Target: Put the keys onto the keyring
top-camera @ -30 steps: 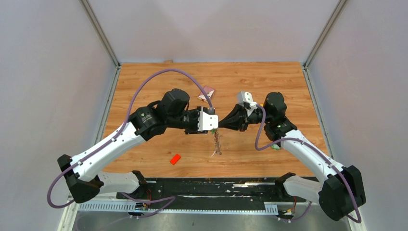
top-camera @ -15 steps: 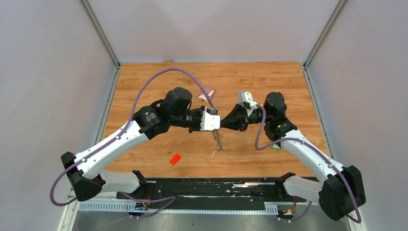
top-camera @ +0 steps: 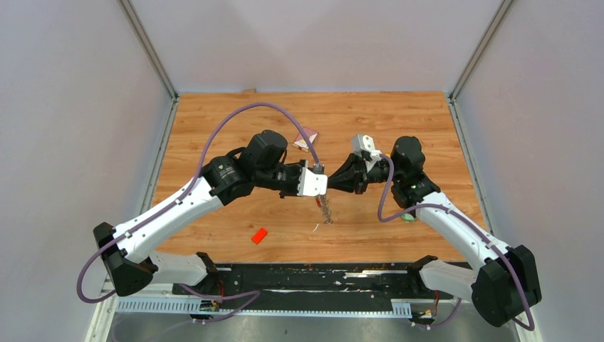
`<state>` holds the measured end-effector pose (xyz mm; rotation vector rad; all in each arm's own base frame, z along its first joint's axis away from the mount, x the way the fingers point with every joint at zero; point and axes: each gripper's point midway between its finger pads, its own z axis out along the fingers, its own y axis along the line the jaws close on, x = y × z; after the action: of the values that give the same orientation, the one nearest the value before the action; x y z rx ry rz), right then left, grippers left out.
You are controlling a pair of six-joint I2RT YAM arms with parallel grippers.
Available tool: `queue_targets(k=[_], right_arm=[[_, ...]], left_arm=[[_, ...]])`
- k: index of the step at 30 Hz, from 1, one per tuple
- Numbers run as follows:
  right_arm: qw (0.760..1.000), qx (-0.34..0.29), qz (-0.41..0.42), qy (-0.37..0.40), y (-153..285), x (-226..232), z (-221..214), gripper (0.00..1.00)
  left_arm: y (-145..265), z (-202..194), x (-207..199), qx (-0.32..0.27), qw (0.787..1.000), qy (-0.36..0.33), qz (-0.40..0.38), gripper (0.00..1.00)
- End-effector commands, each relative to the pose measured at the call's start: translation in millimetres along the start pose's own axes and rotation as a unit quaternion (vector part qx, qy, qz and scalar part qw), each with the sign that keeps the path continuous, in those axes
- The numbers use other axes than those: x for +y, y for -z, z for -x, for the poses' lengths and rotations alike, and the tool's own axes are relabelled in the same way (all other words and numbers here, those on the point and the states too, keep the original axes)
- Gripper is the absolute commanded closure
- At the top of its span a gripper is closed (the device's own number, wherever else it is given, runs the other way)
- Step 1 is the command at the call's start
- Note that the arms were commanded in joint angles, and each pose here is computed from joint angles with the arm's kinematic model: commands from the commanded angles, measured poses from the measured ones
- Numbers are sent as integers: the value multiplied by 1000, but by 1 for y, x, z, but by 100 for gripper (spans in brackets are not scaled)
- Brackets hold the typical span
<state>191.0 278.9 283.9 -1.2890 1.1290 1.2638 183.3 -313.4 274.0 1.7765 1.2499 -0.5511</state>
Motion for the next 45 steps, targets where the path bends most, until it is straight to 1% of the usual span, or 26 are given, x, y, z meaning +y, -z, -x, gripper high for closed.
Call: queue_targets(k=[1, 12, 24, 34, 39, 45], right_arm=[[999, -18, 6, 43, 1, 0, 26, 100], [999, -19, 4, 41, 1, 0, 25, 100], [999, -28, 6, 34, 1, 2, 25, 100], [999, -28, 21, 37, 0, 8, 22, 100], [998, -24, 29, 40, -1, 9, 19, 100], [998, -20, 43, 38, -1, 13, 16, 100]], left_arm=[[-2, -1, -6, -1, 1000, -5, -17, 86], [-7, -2, -8, -2, 1000, 4, -25, 100], [-24, 7, -5, -34, 998, 44, -29, 100], [-25, 11, -2, -46, 998, 44, -25, 100], [-20, 16, -2, -62, 997, 19, -28, 100], [-8, 24, -9, -83, 995, -29, -42, 100]])
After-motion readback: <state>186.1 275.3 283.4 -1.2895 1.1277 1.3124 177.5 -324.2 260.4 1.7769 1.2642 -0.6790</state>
